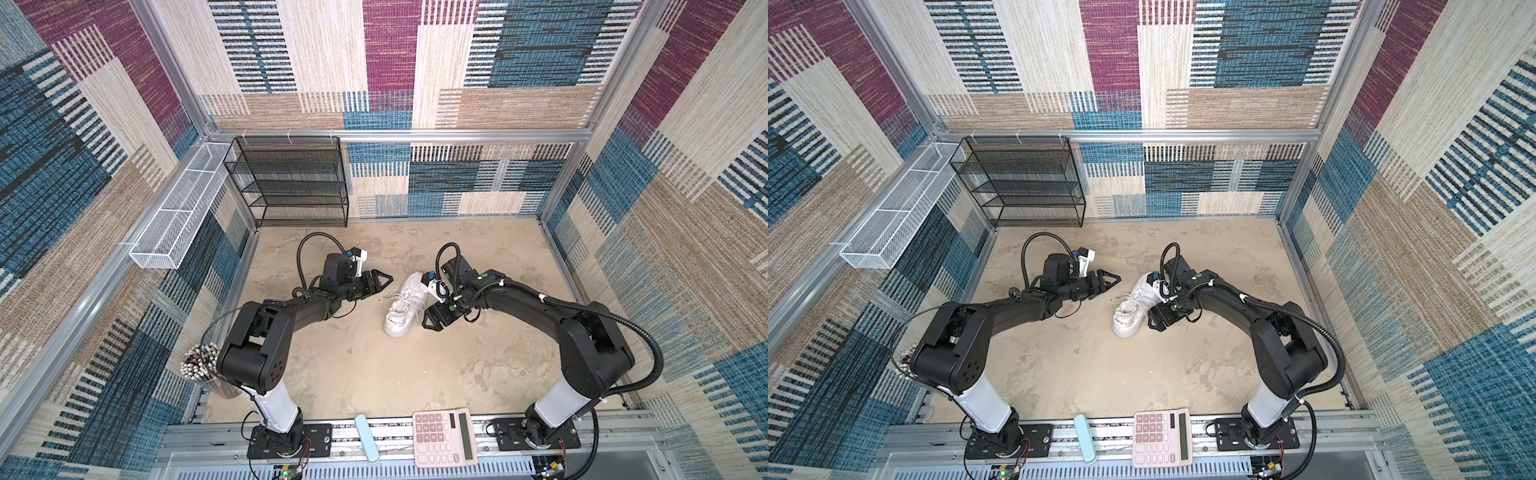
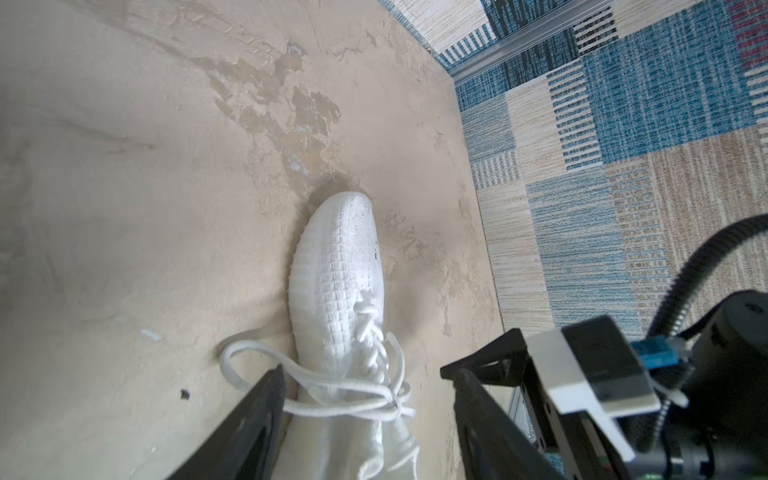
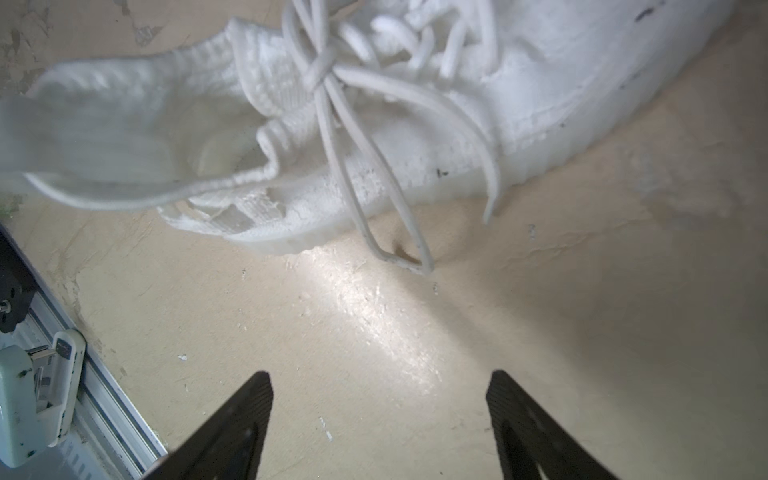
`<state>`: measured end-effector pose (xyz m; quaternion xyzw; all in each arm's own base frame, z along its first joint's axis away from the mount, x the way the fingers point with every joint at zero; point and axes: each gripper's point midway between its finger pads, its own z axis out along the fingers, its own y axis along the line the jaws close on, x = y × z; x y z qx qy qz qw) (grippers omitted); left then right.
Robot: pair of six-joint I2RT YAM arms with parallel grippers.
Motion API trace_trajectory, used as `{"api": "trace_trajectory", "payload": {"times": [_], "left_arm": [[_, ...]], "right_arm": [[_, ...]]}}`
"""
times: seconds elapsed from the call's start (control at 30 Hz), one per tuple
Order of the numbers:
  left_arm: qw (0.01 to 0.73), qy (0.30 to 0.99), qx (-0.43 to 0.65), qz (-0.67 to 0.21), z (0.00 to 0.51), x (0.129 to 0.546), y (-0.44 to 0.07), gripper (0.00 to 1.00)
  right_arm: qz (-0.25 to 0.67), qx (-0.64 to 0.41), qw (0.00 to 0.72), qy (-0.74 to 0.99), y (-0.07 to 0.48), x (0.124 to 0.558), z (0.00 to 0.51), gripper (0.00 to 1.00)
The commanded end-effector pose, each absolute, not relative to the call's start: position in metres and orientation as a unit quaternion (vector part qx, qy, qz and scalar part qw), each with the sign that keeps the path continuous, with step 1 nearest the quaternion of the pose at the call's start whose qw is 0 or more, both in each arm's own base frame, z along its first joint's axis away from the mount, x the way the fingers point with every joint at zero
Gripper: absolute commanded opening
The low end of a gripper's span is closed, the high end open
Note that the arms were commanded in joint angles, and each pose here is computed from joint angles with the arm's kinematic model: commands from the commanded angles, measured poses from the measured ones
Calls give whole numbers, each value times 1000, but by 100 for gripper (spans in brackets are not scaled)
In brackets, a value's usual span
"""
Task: Tie the shoes
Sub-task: 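Open both grippers, releasing the laces, and raise them off the sneaker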
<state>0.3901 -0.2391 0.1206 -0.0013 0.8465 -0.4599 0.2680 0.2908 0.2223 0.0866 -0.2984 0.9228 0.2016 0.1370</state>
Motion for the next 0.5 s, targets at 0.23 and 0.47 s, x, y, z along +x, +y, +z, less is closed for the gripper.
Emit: {"api": "trace_trajectory", "payload": {"times": [0.23, 0.47], "left_arm": [[182, 864, -13, -470, 95, 343, -255, 72], [144, 868, -2, -476, 88, 315, -282, 77]], "right_arm": [[205, -239, 197, 928, 198, 335, 122, 86], [212, -237, 200, 927, 199, 341, 121, 87]]}}
